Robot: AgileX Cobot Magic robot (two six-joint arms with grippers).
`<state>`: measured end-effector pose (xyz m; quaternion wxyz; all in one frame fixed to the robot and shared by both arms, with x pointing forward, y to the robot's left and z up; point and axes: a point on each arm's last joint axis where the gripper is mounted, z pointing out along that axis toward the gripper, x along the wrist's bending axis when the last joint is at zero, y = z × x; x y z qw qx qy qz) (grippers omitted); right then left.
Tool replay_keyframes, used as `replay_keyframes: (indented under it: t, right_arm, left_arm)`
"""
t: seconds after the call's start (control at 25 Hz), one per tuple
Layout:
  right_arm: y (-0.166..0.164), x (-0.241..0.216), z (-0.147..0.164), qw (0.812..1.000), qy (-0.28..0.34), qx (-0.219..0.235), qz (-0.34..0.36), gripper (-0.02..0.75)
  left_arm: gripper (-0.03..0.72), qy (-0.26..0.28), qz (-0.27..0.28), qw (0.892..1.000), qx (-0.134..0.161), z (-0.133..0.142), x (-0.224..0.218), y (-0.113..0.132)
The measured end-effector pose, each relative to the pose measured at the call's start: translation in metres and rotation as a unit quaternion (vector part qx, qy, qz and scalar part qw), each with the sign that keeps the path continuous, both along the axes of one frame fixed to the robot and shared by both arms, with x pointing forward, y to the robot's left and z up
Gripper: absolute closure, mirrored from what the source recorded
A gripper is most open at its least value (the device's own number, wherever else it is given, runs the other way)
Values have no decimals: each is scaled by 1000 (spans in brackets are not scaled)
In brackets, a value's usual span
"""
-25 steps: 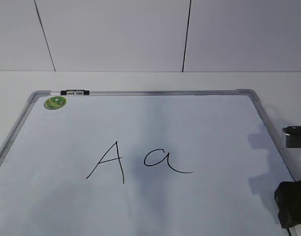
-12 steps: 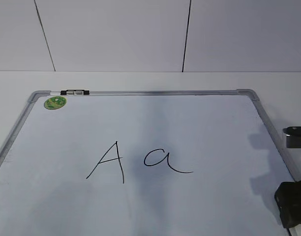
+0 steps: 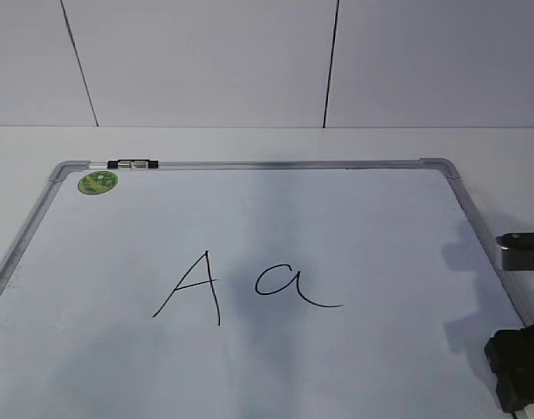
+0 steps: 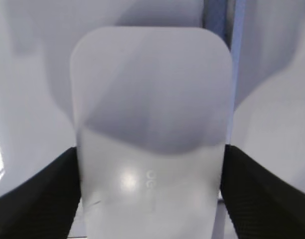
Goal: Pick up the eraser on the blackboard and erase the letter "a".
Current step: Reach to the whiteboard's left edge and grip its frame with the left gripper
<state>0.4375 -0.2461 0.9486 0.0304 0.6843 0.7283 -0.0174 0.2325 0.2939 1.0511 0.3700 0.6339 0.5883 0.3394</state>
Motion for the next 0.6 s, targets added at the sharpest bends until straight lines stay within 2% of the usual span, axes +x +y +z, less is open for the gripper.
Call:
replay_keyframes:
  t: [0.16,0.36,0.6]
  right_arm:
    - [0,1,-2,1000,0,0,0,100]
    - [1,2,-2,1000,-6,2,-2,167]
    - [1,2,-2,1000,-6,2,-1,182]
  left_arm:
    - [453,0,0,1000,0,0,0,0]
    - [453,0,0,1000,0,0,0,0]
    - [453,0,0,1000,0,0,0,0]
